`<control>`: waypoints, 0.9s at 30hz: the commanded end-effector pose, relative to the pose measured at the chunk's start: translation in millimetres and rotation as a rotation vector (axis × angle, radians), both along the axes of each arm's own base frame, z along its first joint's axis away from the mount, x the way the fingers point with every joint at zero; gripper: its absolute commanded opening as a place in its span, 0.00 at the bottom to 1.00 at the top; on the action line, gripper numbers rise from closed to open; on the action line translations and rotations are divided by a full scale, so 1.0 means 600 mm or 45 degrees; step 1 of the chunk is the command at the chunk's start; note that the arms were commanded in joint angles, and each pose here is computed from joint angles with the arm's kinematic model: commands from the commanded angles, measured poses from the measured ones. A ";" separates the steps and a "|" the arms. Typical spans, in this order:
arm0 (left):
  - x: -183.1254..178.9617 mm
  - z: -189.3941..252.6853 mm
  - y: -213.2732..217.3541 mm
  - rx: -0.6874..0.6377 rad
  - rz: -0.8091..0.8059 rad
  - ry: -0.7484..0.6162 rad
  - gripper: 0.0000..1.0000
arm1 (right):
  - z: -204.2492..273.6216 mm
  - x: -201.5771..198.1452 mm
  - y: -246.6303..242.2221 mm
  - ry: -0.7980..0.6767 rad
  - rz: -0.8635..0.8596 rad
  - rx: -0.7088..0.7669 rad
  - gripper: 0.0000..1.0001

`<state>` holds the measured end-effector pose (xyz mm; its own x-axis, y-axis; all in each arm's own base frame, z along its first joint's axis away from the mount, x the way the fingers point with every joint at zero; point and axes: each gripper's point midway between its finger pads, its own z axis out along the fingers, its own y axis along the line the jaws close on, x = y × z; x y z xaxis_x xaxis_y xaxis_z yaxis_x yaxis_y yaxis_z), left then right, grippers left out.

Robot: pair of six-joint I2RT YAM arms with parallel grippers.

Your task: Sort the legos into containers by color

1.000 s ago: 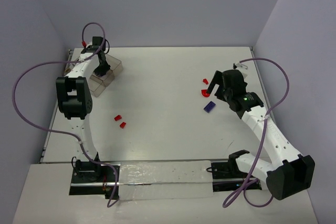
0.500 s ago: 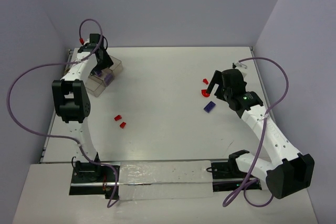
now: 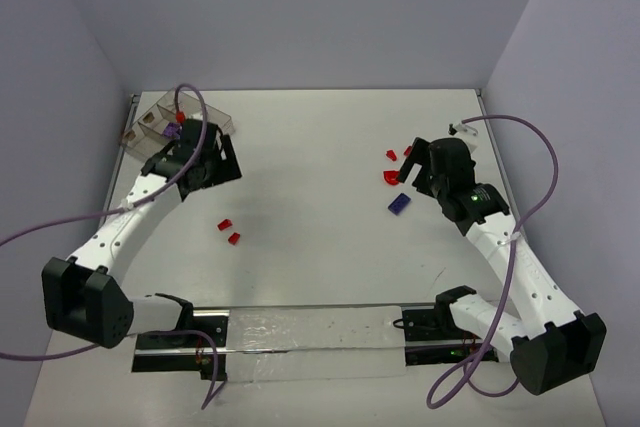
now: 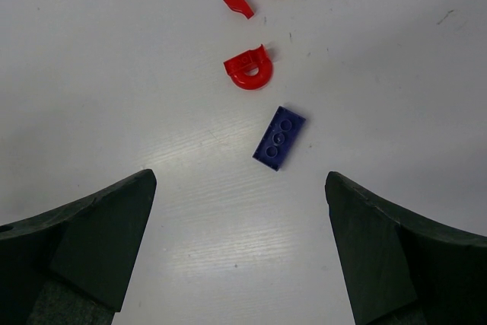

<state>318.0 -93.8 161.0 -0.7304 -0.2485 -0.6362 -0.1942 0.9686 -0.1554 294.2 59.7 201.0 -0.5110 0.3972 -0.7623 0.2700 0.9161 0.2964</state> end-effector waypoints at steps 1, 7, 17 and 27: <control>-0.059 -0.089 -0.021 -0.164 0.046 0.172 0.99 | 0.008 -0.001 0.003 -0.022 0.008 0.004 1.00; -0.066 -0.144 -0.012 -0.155 0.155 0.240 0.95 | 0.003 -0.002 0.009 -0.015 0.025 0.018 1.00; -0.055 -0.202 0.010 -0.075 0.351 0.314 0.75 | 0.003 -0.001 0.011 -0.010 0.026 0.020 1.00; -0.053 -0.234 0.021 -0.036 0.421 0.336 0.72 | -0.007 0.001 0.011 0.015 0.031 0.007 1.00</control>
<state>275.2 -82.6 25.1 -0.7734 -0.4935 -0.3980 -0.5080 0.8579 -0.0766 293.0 64.1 197.7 -0.5302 0.3962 -0.7496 0.2582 0.9176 0.3023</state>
